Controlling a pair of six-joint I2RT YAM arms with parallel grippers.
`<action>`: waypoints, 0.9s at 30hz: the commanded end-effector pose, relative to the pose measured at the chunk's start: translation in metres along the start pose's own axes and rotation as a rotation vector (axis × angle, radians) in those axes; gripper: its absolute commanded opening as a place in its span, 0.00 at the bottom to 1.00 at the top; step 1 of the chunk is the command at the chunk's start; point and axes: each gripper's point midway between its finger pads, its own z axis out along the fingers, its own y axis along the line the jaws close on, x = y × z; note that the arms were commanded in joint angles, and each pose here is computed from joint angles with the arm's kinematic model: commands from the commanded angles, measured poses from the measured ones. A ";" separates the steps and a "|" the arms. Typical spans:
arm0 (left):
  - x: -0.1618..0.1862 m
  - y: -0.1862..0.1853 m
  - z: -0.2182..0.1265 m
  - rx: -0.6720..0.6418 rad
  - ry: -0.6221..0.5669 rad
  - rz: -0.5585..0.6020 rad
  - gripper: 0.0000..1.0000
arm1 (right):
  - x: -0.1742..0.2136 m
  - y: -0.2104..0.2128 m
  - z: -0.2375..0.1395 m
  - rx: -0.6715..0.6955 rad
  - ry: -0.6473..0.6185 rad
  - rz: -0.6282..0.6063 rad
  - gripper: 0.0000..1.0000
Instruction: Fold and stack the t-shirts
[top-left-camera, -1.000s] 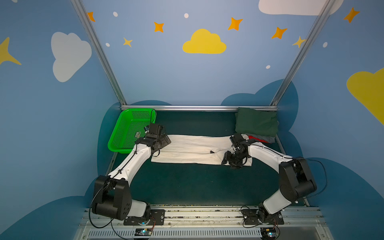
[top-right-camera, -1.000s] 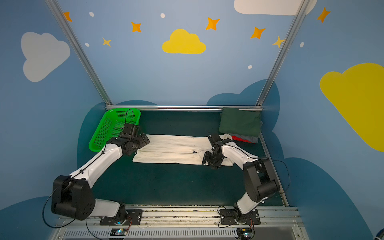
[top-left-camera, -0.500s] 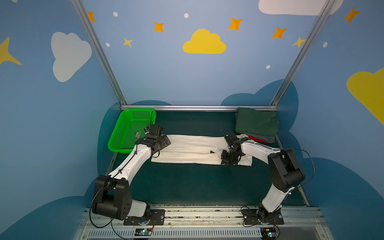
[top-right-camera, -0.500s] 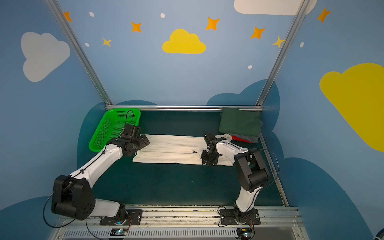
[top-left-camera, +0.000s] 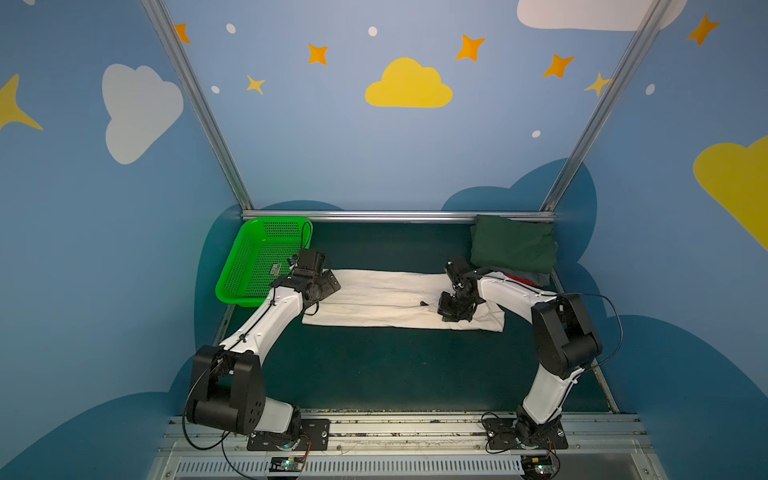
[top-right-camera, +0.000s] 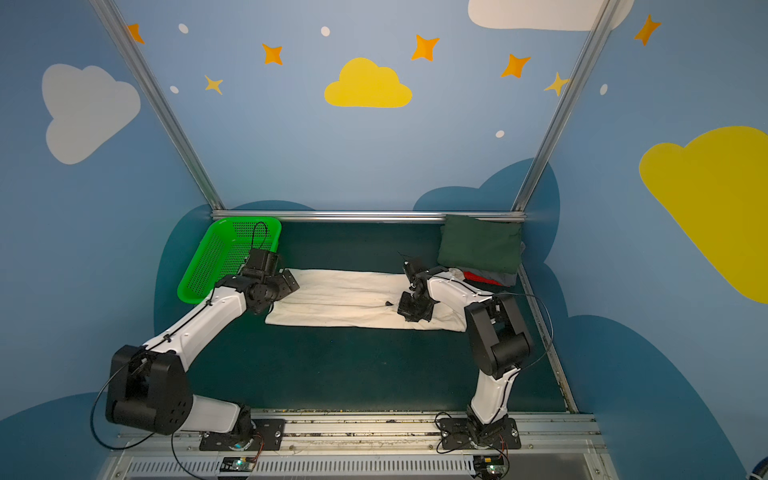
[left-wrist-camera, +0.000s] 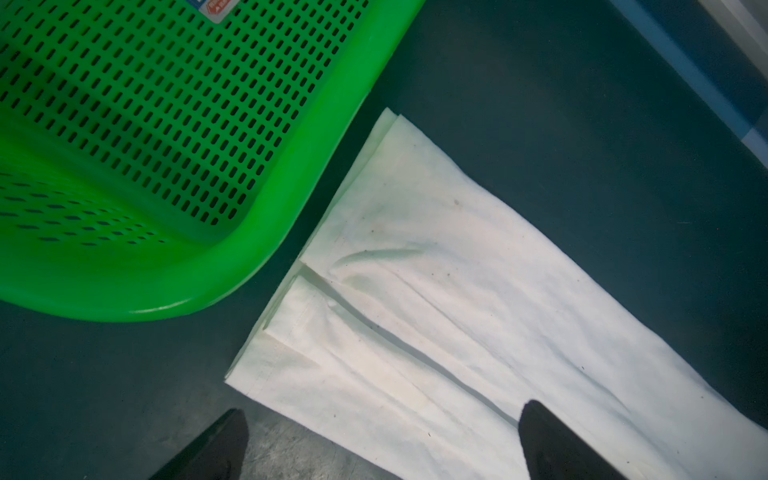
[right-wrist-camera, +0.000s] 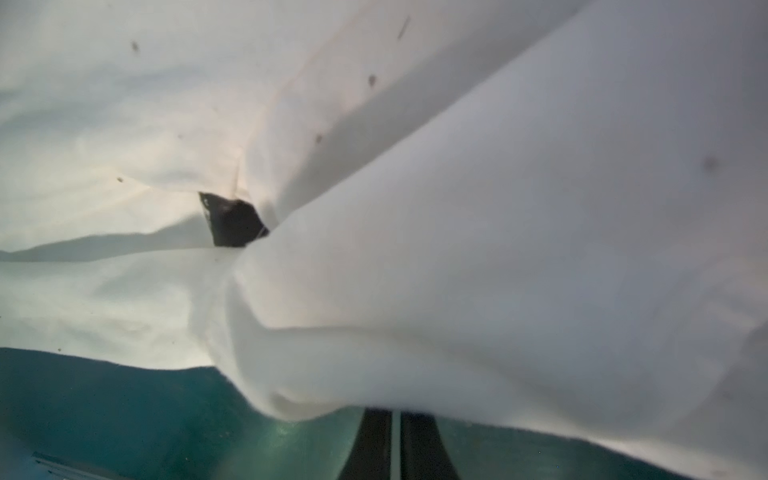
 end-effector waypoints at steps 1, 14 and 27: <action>0.003 0.007 0.003 -0.028 0.017 0.004 1.00 | -0.005 -0.002 -0.004 0.045 -0.014 -0.019 0.00; 0.004 0.010 0.007 -0.033 0.021 0.000 1.00 | -0.053 0.015 -0.020 0.113 -0.114 -0.126 0.00; 0.001 0.014 0.005 -0.047 0.006 0.025 1.00 | -0.107 0.008 -0.033 0.300 -0.210 -0.218 0.00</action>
